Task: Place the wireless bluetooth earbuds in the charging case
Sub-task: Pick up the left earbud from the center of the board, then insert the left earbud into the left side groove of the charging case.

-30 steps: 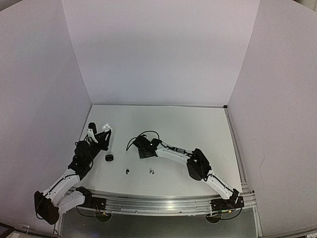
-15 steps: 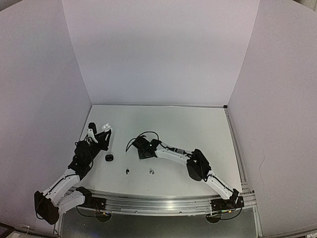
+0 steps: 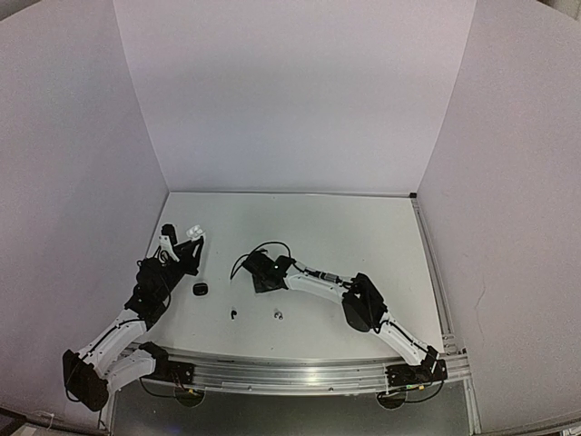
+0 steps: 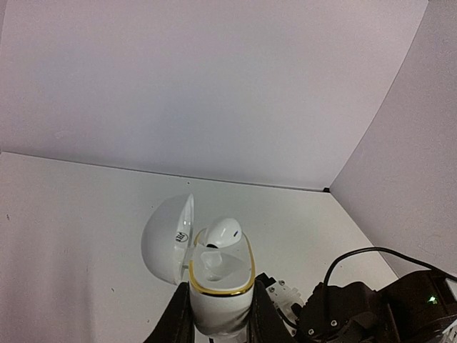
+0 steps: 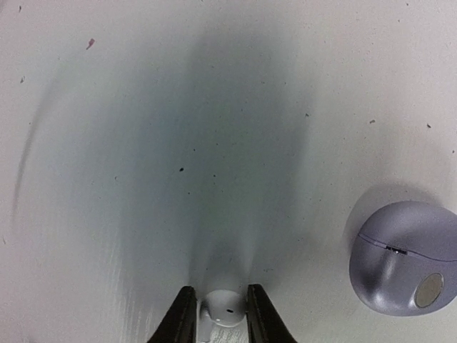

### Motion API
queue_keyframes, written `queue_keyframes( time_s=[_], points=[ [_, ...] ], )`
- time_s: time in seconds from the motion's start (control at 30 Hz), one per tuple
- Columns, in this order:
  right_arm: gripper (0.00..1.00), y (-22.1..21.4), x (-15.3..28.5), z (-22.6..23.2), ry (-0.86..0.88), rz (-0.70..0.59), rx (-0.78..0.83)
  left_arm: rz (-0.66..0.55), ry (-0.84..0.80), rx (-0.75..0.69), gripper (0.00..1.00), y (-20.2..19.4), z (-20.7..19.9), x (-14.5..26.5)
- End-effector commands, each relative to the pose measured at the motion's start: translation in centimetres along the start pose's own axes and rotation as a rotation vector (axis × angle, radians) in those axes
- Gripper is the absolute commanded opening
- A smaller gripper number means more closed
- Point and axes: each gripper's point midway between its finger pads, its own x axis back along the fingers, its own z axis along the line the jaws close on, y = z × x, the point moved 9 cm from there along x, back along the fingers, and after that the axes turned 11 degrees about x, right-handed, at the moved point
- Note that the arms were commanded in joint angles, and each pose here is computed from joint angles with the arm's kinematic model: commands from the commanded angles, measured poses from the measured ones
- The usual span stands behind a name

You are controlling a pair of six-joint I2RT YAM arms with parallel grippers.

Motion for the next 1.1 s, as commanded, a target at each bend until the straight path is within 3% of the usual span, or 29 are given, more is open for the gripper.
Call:
queue_keyframes(
  time_s=[0.0,0.27,0.43,0.73,0.9,1.07],
  points=[
    [0.16,-1.8,0.2,0.0,-0.005,0.096,0.009,-0.032,-0.043,-0.001,0.00,0.7,-0.7,0.0],
    [0.09,0.4,2.5,0.3,0.028,0.022,0.013,-0.023,-0.043,-0.006,0.00,0.5,-0.6,0.0],
    [0.02,3.5,7.5,-0.1,0.044,-0.105,0.021,0.012,-0.097,-0.017,0.00,0.0,-1.0,-0.1],
    [0.00,6.9,22.6,-2.4,0.016,-0.463,0.088,0.034,-0.294,-0.082,0.00,0.1,-2.8,0.0],
    [0.00,7.3,30.6,-0.5,0.086,-0.787,0.151,0.026,-0.557,-0.147,0.00,-0.1,-4.9,0.6],
    [0.00,7.5,34.8,3.0,0.243,-1.037,0.212,0.028,-0.631,-0.184,0.00,0.0,-5.6,0.0]
  ],
)
